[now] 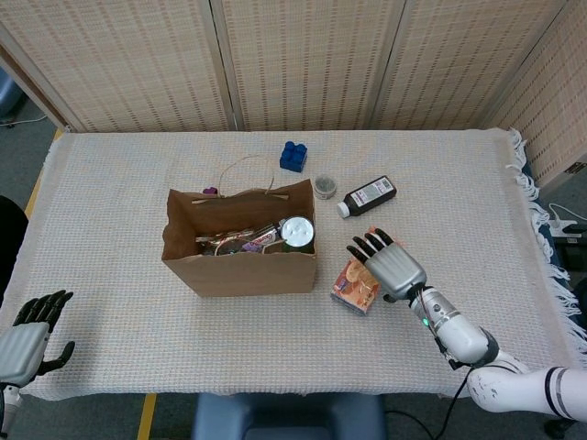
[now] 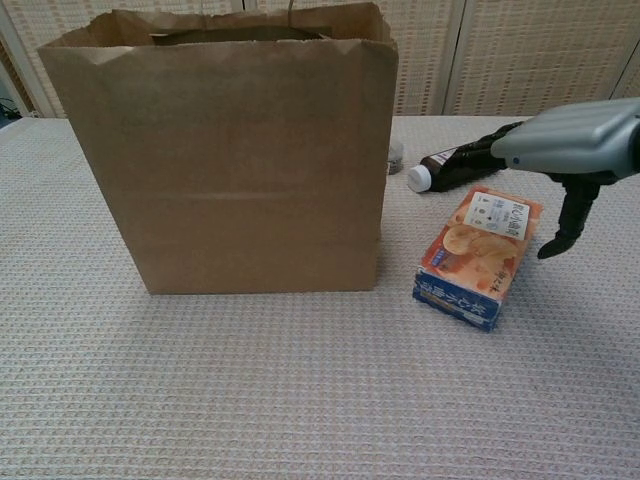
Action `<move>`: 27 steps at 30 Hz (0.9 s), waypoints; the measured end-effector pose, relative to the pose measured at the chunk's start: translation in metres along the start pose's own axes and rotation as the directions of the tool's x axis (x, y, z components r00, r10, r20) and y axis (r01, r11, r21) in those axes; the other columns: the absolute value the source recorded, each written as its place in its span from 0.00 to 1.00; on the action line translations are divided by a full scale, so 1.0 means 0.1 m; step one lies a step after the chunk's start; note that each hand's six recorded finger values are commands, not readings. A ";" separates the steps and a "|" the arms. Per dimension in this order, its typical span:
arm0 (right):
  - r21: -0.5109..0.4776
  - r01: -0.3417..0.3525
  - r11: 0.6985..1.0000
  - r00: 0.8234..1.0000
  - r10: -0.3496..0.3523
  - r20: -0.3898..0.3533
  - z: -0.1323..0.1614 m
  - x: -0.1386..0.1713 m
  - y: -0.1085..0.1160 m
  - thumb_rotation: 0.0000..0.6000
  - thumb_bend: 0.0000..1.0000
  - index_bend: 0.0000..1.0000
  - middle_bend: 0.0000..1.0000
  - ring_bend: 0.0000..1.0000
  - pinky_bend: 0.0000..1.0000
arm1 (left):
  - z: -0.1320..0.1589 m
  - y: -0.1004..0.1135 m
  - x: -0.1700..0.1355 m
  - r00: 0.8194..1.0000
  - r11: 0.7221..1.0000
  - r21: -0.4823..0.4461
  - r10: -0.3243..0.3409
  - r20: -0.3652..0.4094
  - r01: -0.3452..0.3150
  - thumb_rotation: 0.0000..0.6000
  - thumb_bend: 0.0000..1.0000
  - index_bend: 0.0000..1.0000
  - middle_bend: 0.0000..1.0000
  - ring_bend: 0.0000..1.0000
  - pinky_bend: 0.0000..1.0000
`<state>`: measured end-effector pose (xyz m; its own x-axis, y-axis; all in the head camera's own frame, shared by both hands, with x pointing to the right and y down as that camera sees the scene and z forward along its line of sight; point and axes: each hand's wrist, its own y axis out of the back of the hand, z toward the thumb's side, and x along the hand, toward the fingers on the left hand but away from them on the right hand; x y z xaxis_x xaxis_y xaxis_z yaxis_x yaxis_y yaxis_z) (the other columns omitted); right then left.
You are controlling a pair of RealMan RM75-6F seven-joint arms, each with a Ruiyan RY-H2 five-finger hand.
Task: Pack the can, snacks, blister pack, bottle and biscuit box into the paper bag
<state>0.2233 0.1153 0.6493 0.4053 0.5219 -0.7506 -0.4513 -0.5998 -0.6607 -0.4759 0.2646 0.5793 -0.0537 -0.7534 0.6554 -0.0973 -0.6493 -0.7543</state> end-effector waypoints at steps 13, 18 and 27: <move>0.038 -0.087 0.995 0.994 0.090 -0.060 0.21 -0.22 -0.19 1.00 0.00 0.00 0.00 0.00 0.00 | -0.06 0.02 -0.02 1.000 1.000 -0.011 -0.004 -0.016 0.004 1.00 0.41 0.04 0.00 0.00 0.02; 0.037 -0.125 0.991 0.991 0.127 -0.051 0.18 -0.24 -0.27 1.00 0.00 0.00 0.00 0.00 0.00 | -0.06 0.02 -0.02 1.000 1.000 -0.011 -0.003 -0.017 0.003 1.00 0.41 0.04 0.00 0.00 0.02; 0.079 -0.131 0.988 0.991 0.133 -0.029 0.14 -0.33 -0.36 1.00 0.00 0.00 0.00 0.00 0.00 | -0.05 0.01 -0.02 1.000 1.000 -0.009 -0.008 -0.017 0.008 1.00 0.41 0.04 0.00 0.00 0.02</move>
<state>0.2151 0.1278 0.6973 0.3644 0.4194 -0.8315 -0.5616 -0.6133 -0.5554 -0.4809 0.2658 0.5779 -0.0696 -0.7460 0.6623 -0.1063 -0.6545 -0.7485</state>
